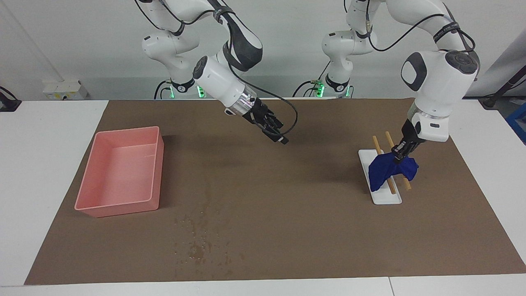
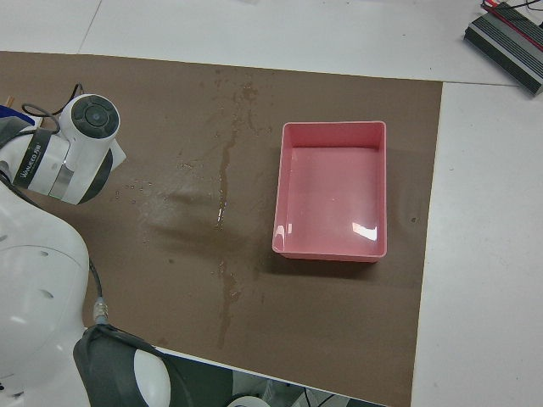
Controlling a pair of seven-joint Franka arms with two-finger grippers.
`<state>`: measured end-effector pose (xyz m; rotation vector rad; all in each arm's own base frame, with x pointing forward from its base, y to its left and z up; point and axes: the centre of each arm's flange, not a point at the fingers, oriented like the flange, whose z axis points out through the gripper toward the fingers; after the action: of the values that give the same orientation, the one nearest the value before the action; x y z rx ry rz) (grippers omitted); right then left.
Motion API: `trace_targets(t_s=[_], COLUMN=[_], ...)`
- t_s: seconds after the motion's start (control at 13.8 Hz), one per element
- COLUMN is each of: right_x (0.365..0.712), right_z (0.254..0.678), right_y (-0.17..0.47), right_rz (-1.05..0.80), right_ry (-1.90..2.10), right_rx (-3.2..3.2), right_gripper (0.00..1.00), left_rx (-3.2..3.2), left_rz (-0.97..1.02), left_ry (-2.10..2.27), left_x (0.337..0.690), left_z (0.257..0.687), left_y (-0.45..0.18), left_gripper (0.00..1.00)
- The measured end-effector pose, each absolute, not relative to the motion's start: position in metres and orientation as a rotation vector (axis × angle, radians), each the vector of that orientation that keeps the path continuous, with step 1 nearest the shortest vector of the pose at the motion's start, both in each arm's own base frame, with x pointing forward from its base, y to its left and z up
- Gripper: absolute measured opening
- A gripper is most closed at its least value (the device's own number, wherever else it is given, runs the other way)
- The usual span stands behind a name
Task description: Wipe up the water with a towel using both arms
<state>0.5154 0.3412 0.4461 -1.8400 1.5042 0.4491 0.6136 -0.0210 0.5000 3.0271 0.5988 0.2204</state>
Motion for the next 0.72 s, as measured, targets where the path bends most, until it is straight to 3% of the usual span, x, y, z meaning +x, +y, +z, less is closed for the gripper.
trace_targets(t_s=[0.29,0.58,0.72], right_x=[0.513,0.513,0.513], right_z=[0.447,0.447,0.447], right_y=[0.346,0.345,0.345], right_rz=[0.441,0.441,0.441], right_ry=[1.499,1.499,1.499], right_rx=[-1.84,-1.839,-1.84], right_gripper=[1.0,1.0,1.0], left_rx=[3.06,3.113,3.119], left_rz=[0.277,0.308,0.324], left_ry=[0.483,0.412,0.395], left_x=[0.613,0.604,0.604], left_z=[0.487,0.452,0.455], left_y=[0.028,0.022,0.018], left_gripper=[0.01,0.02,0.22])
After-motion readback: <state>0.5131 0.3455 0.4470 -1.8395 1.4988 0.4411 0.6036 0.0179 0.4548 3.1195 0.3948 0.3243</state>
